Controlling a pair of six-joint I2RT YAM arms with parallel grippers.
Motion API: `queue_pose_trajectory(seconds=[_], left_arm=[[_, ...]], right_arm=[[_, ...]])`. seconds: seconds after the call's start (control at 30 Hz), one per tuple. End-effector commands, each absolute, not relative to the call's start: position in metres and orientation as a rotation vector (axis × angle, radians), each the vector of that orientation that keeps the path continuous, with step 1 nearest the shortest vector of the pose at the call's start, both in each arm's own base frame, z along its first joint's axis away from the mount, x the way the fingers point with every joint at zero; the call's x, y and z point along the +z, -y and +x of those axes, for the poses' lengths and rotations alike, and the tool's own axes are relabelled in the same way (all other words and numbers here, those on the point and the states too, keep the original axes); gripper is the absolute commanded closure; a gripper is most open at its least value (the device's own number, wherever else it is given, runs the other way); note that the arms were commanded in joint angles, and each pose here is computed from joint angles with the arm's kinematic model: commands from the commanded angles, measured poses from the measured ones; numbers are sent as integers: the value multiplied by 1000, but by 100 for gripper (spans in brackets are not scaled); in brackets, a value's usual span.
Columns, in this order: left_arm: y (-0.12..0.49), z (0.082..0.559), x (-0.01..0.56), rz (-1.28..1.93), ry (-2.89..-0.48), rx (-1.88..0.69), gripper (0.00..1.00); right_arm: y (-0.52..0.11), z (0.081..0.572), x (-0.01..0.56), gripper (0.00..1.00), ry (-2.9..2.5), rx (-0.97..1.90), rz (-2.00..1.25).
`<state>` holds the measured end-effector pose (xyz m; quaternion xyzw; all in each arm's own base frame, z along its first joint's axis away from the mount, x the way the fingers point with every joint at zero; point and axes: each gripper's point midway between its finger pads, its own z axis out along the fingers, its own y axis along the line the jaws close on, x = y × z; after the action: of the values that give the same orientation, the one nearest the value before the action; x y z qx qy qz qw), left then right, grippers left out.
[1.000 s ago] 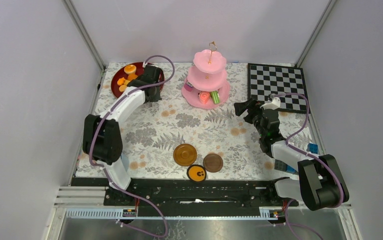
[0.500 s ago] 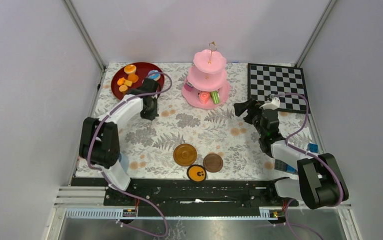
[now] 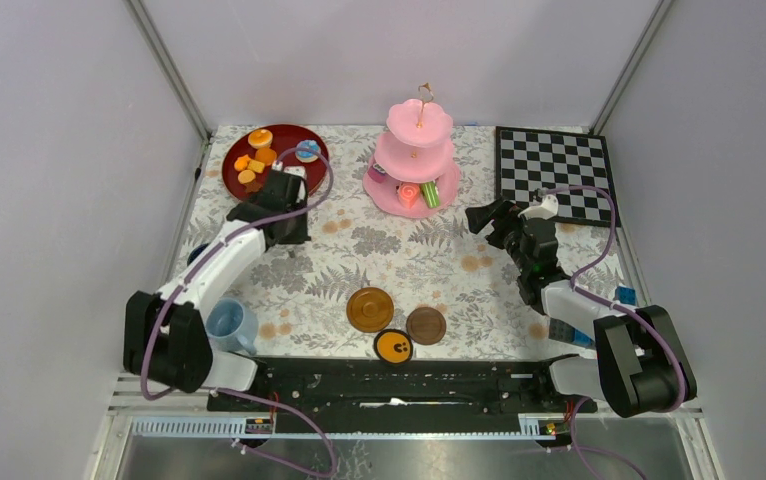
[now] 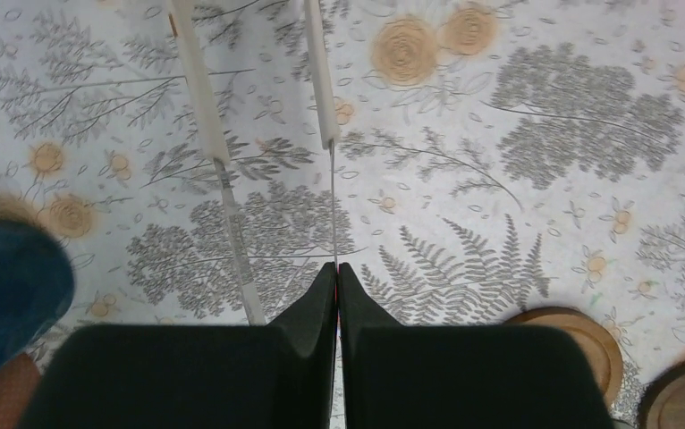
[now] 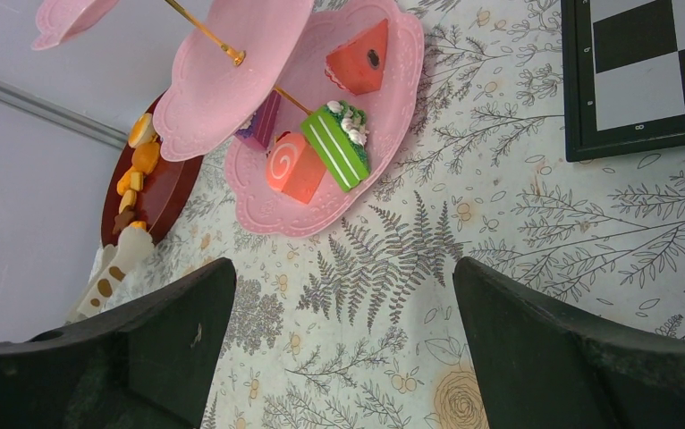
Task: Serve the afternoon tea
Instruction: Adjust the clamp at the center of the board, then pick up the clamp from the center of the board.
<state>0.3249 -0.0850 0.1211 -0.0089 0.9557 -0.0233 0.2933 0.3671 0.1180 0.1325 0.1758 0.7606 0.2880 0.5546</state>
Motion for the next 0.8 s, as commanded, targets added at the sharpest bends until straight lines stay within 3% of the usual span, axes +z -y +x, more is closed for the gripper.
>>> queue_pose_trajectory(seconds=[0.0,0.33,0.57,0.67,0.77], left_arm=[[119,335,141,103,-2354,-133,100],[155,334,101,65,-2279,-161,99],[174,342,88,-11,-2252,-271,73],[169,338,83,-63,-2241,-266,69],[162,330,93,-106,-2170,-303,45]], right_arm=[[-118,377,154,2,-1727,699,402],[-118,377,154,2,-1727,703,402],[-118,377,155,2,-1725,705,402],[-118,376,155,2,-1724,702,402],[-118,377,155,2,-1724,707,403]])
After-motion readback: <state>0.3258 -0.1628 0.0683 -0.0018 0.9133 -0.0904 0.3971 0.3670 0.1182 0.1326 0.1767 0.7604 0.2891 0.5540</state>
